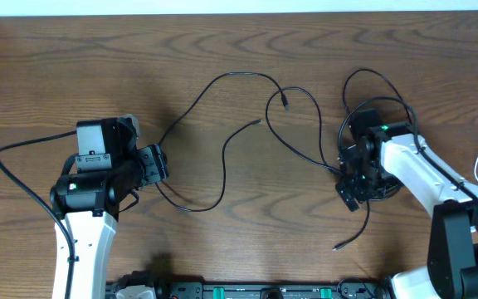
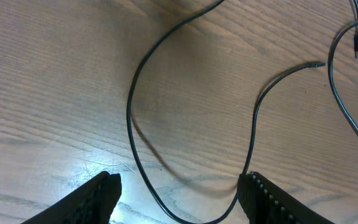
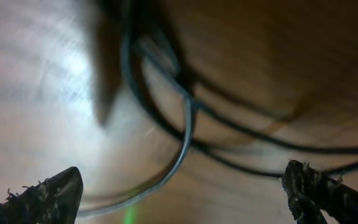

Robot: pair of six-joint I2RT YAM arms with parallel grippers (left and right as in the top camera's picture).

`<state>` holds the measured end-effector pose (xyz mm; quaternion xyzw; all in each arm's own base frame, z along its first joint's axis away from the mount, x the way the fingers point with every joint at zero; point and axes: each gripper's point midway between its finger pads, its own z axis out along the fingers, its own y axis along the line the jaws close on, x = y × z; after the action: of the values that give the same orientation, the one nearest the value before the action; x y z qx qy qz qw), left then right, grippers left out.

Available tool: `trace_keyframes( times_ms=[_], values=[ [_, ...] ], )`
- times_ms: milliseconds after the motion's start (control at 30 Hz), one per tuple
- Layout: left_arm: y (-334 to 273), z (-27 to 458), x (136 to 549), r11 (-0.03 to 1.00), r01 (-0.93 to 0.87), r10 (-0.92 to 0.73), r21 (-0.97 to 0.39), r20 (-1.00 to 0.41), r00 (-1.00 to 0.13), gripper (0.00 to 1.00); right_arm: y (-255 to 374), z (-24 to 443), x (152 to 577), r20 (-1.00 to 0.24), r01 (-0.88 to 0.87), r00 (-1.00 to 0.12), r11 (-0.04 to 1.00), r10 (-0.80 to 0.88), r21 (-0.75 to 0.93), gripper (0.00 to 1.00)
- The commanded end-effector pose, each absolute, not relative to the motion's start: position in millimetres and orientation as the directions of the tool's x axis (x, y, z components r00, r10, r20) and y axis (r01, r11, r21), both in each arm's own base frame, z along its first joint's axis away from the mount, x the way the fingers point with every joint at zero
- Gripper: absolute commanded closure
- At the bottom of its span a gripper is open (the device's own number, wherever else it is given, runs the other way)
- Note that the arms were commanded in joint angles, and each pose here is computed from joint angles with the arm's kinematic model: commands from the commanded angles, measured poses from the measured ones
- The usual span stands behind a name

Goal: Untangle cables
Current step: 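Grasp the black cable near its USB plug with the right gripper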

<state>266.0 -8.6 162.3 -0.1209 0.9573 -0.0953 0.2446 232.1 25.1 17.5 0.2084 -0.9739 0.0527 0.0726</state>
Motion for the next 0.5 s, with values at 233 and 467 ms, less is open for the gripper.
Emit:
trace_keyframes(
  times_ms=[233, 467],
  values=[
    [-10.5, 165.2, 266.9, 0.954, -0.167, -0.267, -0.25, -0.451, -0.851, 0.34, 20.9, -11.3, 248.4, 0.009, -0.127, -0.992, 0.988, -0.127, -0.083, 0.03],
    [-10.5, 165.2, 266.9, 0.954, -0.167, -0.267, -0.25, -0.451, -0.851, 0.34, 24.0, -15.6, 251.7, -0.022, -0.051, -0.998, 0.996, -0.053, -0.066, 0.05]
  ],
)
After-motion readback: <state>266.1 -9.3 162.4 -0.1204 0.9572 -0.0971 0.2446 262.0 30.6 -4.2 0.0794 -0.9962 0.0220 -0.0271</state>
